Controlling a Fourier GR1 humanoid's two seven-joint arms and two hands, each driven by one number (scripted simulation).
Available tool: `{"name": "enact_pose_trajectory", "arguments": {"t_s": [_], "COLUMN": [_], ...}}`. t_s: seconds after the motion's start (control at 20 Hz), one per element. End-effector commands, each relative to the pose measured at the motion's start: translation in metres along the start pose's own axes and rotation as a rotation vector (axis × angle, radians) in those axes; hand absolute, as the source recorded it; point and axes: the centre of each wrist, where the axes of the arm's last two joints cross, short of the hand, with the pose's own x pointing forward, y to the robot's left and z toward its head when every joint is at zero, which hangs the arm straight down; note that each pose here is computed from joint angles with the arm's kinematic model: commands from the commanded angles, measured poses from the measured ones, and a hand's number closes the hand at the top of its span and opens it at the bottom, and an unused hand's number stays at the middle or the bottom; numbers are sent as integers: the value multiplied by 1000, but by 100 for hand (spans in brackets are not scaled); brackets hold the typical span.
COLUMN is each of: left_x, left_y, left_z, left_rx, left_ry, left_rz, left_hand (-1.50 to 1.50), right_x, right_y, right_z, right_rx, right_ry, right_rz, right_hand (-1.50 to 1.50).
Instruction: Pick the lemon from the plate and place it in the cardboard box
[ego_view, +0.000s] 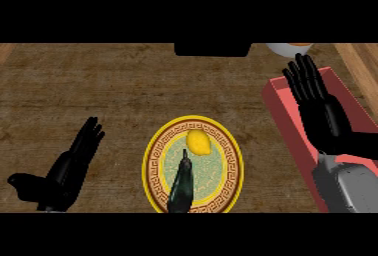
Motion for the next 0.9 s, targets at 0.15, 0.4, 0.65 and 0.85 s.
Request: {"name": "enact_pose_trajectory", "arguments": {"t_s": [0.15,0.4,0.65,0.85], "left_x": [27,41,56,50], "left_y": [32,53,58,67], "left_z": [-21,-26,-37,-26], "left_rx": [52,80,94,117], "left_ry": [-18,22,38,43], "left_rz": [-25,6,22,14], "left_hand": [0,0,0,0], "right_x": [18,0,-5,43], "right_y": [34,44,40,49], "right_z": [-44,-77,-68,-88], "right_rx": [442,319,550,737], "right_ry": [167,-58,-243,-177], "right_rz": [112,227,183,420], "right_hand": [-150,-150,-150,-150]}}
